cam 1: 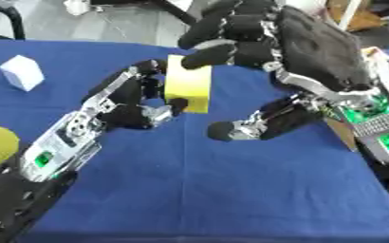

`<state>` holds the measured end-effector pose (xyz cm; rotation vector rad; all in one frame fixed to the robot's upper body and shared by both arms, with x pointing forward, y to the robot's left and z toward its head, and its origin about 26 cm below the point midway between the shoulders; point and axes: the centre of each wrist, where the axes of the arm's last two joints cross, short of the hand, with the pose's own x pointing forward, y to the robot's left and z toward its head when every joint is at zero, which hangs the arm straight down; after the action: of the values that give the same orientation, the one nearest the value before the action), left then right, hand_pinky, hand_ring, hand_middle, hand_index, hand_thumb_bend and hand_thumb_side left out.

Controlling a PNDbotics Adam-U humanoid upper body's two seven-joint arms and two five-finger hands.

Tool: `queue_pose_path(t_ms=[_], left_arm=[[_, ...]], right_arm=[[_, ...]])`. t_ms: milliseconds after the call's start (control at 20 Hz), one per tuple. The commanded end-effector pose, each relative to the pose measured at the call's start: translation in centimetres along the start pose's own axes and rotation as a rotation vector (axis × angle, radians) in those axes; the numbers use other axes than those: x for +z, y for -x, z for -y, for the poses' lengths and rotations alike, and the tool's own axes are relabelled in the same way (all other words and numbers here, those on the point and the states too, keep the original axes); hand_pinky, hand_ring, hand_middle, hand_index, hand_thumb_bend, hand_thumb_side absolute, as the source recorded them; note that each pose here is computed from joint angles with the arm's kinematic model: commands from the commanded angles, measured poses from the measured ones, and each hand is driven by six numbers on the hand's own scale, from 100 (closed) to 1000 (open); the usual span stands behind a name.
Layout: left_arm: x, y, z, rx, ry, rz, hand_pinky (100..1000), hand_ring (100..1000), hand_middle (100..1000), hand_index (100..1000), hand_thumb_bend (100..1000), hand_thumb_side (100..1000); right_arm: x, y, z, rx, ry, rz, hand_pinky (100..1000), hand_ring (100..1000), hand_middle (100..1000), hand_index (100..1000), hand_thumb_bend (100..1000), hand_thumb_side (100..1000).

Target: Pick up the objects with one hand, pass them to the other hand, and then place them into the box on the other side of the table.

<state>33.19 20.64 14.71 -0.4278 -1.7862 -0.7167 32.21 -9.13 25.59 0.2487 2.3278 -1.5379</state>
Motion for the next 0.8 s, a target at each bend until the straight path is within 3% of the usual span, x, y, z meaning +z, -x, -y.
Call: queue_pose_path(t_ms=[50, 800], left_arm=[[-0.1, -1.5, -0.2, 0.007, 0.022, 0.022, 585, 424, 395, 532, 363, 100], [0.6, -3.2, 0.4, 0.125, 0.012, 0.061, 586, 434, 407, 544, 374, 100]], right_arm=[[-0.2, 0.4, 0.1, 0.045, -0.010, 0.020, 854, 788, 782, 823, 525, 268], [1.1, 0.9, -1.7, 0.120, -0.044, -0.011, 850, 783, 783, 824, 497, 226]])
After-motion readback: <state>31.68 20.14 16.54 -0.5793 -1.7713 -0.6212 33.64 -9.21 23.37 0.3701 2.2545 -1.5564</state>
